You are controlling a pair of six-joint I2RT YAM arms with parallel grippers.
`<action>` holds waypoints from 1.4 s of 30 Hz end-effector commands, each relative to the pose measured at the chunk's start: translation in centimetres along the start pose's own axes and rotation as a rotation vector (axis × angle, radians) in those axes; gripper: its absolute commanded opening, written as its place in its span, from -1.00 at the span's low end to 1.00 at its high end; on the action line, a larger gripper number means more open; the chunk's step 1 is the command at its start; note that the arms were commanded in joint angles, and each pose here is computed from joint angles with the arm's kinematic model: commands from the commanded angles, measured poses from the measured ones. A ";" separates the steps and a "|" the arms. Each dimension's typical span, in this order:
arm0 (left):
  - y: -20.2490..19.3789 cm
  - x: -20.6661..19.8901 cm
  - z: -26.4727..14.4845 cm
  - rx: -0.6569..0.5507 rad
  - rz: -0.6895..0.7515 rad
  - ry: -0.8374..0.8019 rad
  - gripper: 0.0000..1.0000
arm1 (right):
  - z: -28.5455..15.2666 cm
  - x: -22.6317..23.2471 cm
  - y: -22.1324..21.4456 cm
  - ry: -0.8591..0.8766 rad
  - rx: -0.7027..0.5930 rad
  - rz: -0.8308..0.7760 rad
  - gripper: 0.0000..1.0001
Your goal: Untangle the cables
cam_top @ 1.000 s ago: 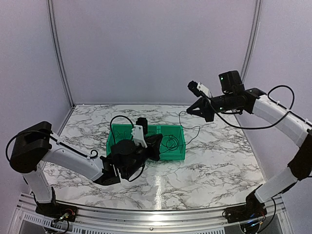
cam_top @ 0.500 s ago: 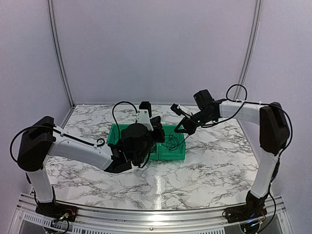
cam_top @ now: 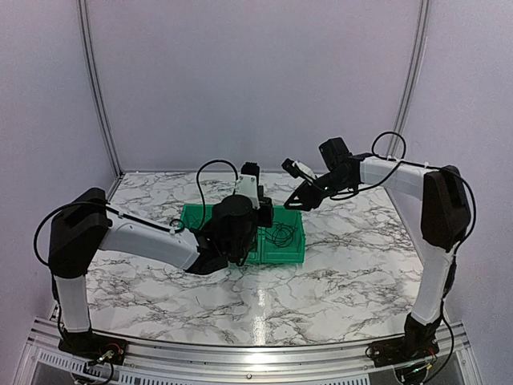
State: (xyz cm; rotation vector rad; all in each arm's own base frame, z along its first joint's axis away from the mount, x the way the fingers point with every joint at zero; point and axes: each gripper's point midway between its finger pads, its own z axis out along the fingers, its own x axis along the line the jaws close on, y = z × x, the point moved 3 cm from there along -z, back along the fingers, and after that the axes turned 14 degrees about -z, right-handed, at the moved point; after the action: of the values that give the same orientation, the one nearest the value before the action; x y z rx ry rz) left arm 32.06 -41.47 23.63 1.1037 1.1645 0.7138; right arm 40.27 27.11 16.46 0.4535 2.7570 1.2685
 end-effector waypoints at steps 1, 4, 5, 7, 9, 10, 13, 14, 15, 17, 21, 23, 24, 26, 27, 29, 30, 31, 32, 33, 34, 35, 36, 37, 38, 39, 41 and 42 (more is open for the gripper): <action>-1.1 0.1 1.2 0.023 0.059 0.021 -0.90 | -3.7 -1.3 2.0 -0.079 -0.042 -0.011 -0.16; -2.2 -0.3 2.2 0.046 0.076 0.006 -0.87 | -5.2 -1.4 2.2 -0.113 -0.051 -0.020 -0.15; -2.6 -0.4 2.6 0.054 0.087 0.005 -0.87 | -5.8 -1.3 2.3 -0.124 -0.056 -0.026 -0.15; -3.4 -0.8 3.3 0.062 0.104 0.005 -0.86 | -7.4 -1.1 2.5 -0.162 -0.065 -0.041 -0.14; -3.9 -1.5 3.9 0.066 0.093 -0.011 -0.86 | -8.9 -0.7 2.5 -0.213 -0.068 -0.068 -0.14; -4.3 -1.8 4.2 0.072 0.088 -0.024 -0.86 | -9.7 -0.5 2.4 -0.244 -0.067 -0.082 -0.14; -6.0 -2.7 5.3 0.098 0.078 -0.064 -0.86 | -11.9 0.5 1.7 -0.345 -0.072 -0.121 -0.13; -6.4 -3.0 5.7 0.104 0.069 -0.080 -0.86 | -12.5 0.8 1.3 -0.376 -0.077 -0.131 -0.10; -6.7 -3.3 6.0 0.113 0.054 -0.101 -0.86 | -13.1 1.0 1.1 -0.404 -0.083 -0.140 -0.08; -7.5 -4.0 6.8 0.141 0.015 -0.164 -0.89 | -14.0 1.4 0.4 -0.443 -0.102 -0.147 -0.04; -9.4 -4.0 8.5 0.206 -0.078 -0.226 -0.93 | -15.7 1.1 -0.7 -0.482 -0.144 -0.121 -0.03; -10.3 -3.5 8.9 0.233 -0.101 -0.231 -0.95 | -16.2 0.8 -1.1 -0.485 -0.162 -0.105 -0.03; -10.6 -3.3 9.1 0.243 -0.105 -0.229 -0.95 | -16.5 0.8 -1.3 -0.489 -0.170 -0.100 -0.03; -11.2 -3.0 9.2 0.265 -0.103 -0.216 -0.96 | -16.9 0.7 -1.5 -0.493 -0.184 -0.097 -0.03; -11.4 -2.8 9.2 0.273 -0.101 -0.210 -0.96 | -16.8 0.8 -1.6 -0.491 -0.186 -0.096 -0.03; -11.6 -2.6 9.3 0.288 -0.093 -0.198 -0.95 | -16.6 0.8 -1.8 -0.479 -0.189 -0.098 -0.03; -11.7 -2.6 9.2 0.295 -0.090 -0.192 -0.95 | -16.5 0.9 -1.9 -0.473 -0.189 -0.099 -0.04; -11.7 -2.5 9.2 0.300 -0.086 -0.185 -0.93 | -16.3 0.9 -1.9 -0.467 -0.190 -0.099 -0.04; -11.7 -2.4 9.2 0.308 -0.083 -0.180 -0.89 | -16.2 1.0 -2.0 -0.463 -0.190 -0.099 -0.04; -11.7 -2.4 9.2 0.314 -0.081 -0.175 -0.83 | -16.1 1.0 -2.1 -0.461 -0.191 -0.099 -0.05; -11.6 -2.4 9.1 0.318 -0.079 -0.173 -0.77 | -16.0 1.0 -2.2 -0.453 -0.191 -0.098 -0.05; -11.5 -2.4 9.0 0.326 -0.075 -0.171 -0.70 | -15.8 1.1 -2.3 -0.447 -0.189 -0.098 -0.05; -11.4 -2.3 9.0 0.331 -0.074 -0.170 -0.61 | -15.7 1.1 -2.4 -0.445 -0.187 -0.099 -0.05; -11.2 -2.3 8.9 0.337 -0.070 -0.168 -0.50 | -15.7 1.0 -2.5 -0.446 -0.183 -0.099 -0.05; -11.1 -2.4 8.8 0.344 -0.072 -0.167 -0.37 | -15.6 1.0 -2.6 -0.447 -0.178 -0.102 -0.05; -10.8 -2.4 8.8 0.349 -0.071 -0.171 -0.25 | -15.5 1.0 -2.7 -0.447 -0.175 -0.104 -0.05; -10.0 -2.7 8.6 0.349 -0.073 -0.181 -0.05 | -15.4 0.9 -3.0 -0.452 -0.165 -0.104 -0.05; -9.5 -2.9 8.5 0.346 -0.075 -0.188 0.03 | -15.4 0.9 -3.1 -0.454 -0.163 -0.108 -0.05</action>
State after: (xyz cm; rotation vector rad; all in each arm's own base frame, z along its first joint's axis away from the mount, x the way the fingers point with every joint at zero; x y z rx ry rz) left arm 38.74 -49.82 12.14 1.3917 1.2068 0.3703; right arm 35.63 14.34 23.94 0.5275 2.2778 1.1780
